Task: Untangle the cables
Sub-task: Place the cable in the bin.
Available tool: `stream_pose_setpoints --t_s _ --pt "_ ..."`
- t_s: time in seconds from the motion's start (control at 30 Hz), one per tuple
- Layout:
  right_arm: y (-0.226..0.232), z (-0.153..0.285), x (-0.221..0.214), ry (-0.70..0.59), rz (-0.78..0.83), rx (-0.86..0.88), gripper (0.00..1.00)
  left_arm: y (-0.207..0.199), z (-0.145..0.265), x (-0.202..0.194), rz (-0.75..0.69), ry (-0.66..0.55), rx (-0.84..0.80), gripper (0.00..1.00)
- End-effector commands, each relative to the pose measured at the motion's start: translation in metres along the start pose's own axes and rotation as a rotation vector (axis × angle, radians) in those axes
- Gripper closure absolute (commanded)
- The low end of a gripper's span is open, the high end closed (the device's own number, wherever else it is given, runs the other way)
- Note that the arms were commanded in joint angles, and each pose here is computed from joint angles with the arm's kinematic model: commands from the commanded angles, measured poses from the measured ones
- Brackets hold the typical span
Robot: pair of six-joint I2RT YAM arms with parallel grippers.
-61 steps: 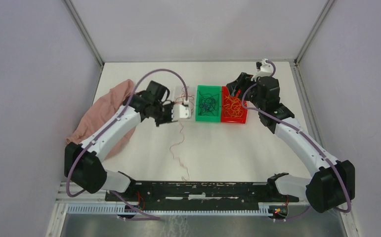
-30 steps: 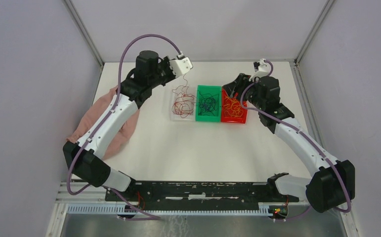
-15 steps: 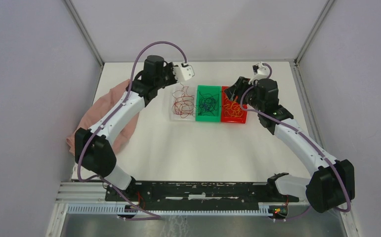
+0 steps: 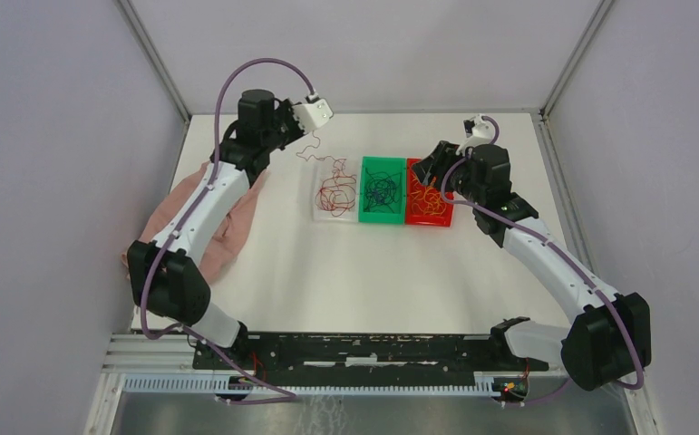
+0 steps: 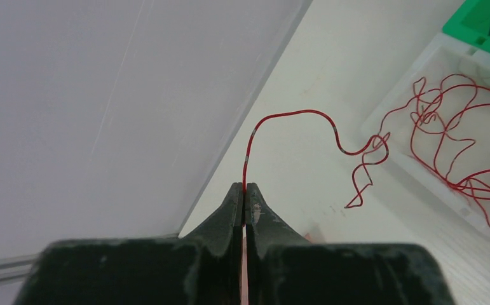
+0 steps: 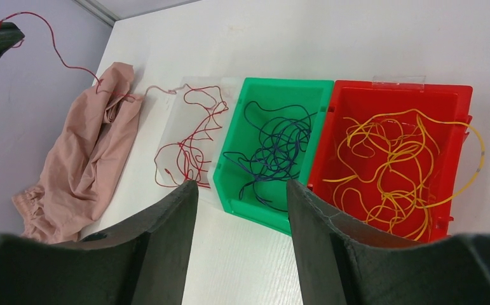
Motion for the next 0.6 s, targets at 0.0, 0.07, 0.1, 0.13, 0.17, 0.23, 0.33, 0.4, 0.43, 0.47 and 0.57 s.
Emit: stream_pose_setpoints --t_s 0.0,0.07,0.1,0.13,0.17,0.23,0.33,0.4,0.43,0.47,0.57 --pt "0.005 0.002 0.010 -0.046 -0.001 0.009 0.40 -0.013 -0.006 0.026 0.053 -0.097 -0.025 0.97" --pt "0.005 0.003 0.010 -0.050 0.007 0.000 0.40 -0.028 -0.014 0.035 0.054 -0.107 -0.069 0.97" --pt "0.004 0.004 0.010 -0.055 0.010 -0.009 0.40 -0.034 -0.017 0.037 0.053 -0.104 -0.088 0.97" --pt "0.003 0.006 0.010 -0.057 0.015 -0.014 0.40 -0.042 -0.021 0.039 0.051 -0.099 -0.109 0.97" --pt "0.003 0.007 0.011 -0.060 0.020 -0.020 0.40 -0.049 -0.025 0.040 0.047 -0.093 -0.127 0.97" --pt "0.002 0.009 0.010 -0.063 0.024 -0.026 0.40 -0.062 -0.034 0.041 0.056 -0.084 -0.165 0.97" --pt "0.002 0.011 0.011 -0.067 0.025 -0.027 0.40 -0.079 -0.047 0.043 0.091 -0.074 -0.215 0.97" --pt "0.002 0.012 0.011 -0.068 0.027 -0.031 0.40 -0.091 -0.056 0.045 0.119 -0.076 -0.257 0.97" --pt "0.002 0.012 0.012 -0.069 0.028 -0.033 0.40 -0.095 -0.059 0.047 0.140 -0.082 -0.275 0.97" --pt "0.001 0.013 0.012 -0.069 0.031 -0.036 0.40 -0.099 -0.062 0.049 0.162 -0.090 -0.291 0.97" --pt "0.000 0.015 0.012 -0.071 0.039 -0.048 0.40 -0.112 -0.068 0.053 0.237 -0.103 -0.355 0.97"
Point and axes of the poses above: each gripper's point midway between its finger pads, its own z axis back along the fingers, its own y axis along the line the jaws close on, x = y × z, the point moved 10 cm from there along z, back along the fingers, and after that the axes turned 7 degrees about -z, right-handed, at the moved point
